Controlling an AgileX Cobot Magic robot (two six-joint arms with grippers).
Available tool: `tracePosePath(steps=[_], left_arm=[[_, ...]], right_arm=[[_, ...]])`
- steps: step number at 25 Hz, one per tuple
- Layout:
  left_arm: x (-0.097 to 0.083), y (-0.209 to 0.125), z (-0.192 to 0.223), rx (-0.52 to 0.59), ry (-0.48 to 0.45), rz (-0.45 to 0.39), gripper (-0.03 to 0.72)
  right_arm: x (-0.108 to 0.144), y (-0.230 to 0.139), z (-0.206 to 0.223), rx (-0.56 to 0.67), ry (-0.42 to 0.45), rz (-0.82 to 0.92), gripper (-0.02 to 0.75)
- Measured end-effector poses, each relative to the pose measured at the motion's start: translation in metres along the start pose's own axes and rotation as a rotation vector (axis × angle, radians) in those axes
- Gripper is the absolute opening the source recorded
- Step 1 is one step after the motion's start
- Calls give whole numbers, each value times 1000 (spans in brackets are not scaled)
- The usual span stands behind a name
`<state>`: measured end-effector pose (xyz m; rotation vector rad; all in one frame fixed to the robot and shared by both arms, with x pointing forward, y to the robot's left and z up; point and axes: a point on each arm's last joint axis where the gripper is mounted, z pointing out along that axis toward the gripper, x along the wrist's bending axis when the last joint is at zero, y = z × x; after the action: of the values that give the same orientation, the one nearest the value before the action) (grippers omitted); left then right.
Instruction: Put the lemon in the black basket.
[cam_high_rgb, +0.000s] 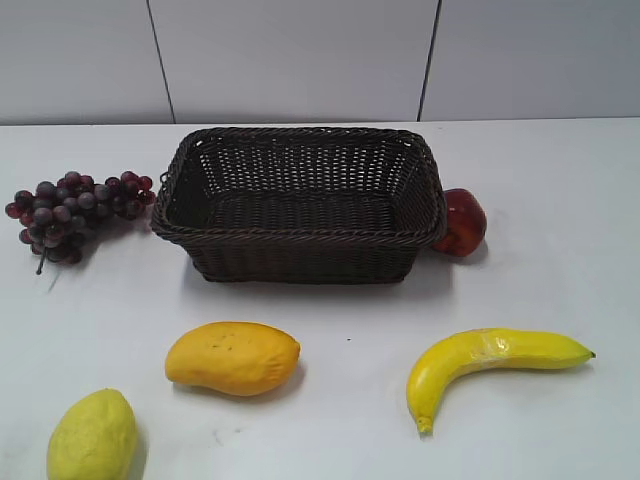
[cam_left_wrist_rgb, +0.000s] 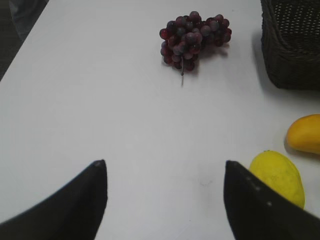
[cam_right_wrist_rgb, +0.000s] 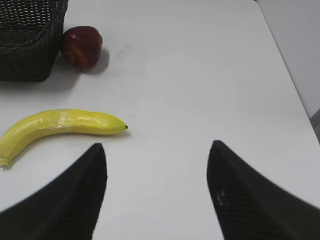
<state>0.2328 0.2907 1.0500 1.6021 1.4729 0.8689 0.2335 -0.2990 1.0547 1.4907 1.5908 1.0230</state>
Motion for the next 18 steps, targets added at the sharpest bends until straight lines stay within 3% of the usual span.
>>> tracePosePath(steps=[4, 18], left_arm=[[0, 0, 0, 0, 0, 0, 585], [0, 0, 0, 0, 0, 0, 586]], right_arm=[[0, 0, 0, 0, 0, 0, 480], [0, 0, 0, 0, 0, 0, 480]])
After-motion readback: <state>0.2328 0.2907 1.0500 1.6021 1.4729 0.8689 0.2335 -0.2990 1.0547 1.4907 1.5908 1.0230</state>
